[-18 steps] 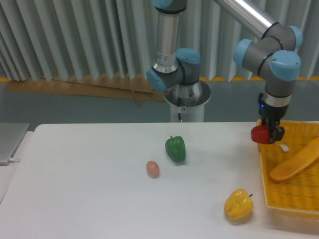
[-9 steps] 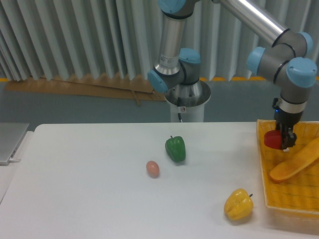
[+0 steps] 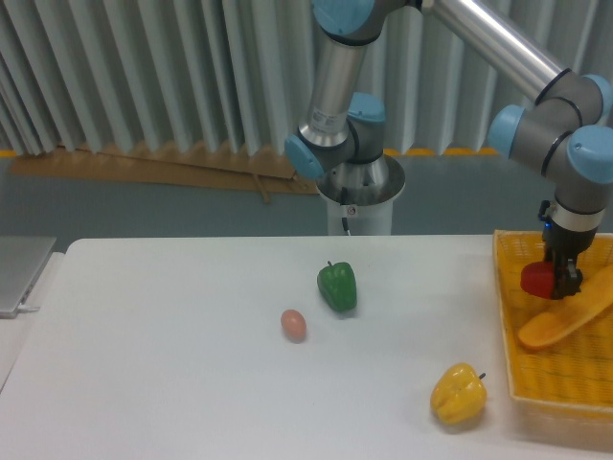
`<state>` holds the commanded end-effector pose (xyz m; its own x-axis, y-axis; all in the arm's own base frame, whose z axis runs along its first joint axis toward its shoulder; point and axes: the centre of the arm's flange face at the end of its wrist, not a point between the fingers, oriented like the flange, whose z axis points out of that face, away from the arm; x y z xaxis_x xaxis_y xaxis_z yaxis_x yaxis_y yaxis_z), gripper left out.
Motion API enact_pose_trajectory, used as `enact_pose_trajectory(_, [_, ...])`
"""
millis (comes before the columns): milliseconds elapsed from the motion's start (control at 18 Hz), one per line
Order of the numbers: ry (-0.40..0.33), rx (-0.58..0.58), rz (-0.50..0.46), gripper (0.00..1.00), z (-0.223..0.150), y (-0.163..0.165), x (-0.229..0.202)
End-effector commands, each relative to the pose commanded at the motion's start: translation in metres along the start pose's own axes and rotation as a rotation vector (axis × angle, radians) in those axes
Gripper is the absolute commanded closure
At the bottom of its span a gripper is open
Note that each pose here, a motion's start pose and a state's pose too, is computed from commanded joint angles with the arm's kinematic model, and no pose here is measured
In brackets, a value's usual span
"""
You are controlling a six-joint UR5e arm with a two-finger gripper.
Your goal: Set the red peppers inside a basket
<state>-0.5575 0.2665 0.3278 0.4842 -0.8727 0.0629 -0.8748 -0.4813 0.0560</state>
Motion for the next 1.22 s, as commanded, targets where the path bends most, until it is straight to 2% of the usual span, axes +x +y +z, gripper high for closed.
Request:
enact_pose_trajectory(56, [-0.001,-0.001,0.006,0.11,0.001,0.000,0.000])
enact_pose_trajectory(111, [-0.001,-0.001,0.008,0.00,0.001,0.000,-0.001])
enact_pose_trajectory(667, [-0.016,-0.013,-0.003,0.00,-0.009,-0.003,-0.003])
enact_pose_trajectory(889, [-0.046,0.008,-0.043,0.00,-0.012,-0.003,-0.009])
enact_pose_trajectory(1222, [-0.056,0.000,-0.024,0.00,-0.019,-0.015,-0.016])
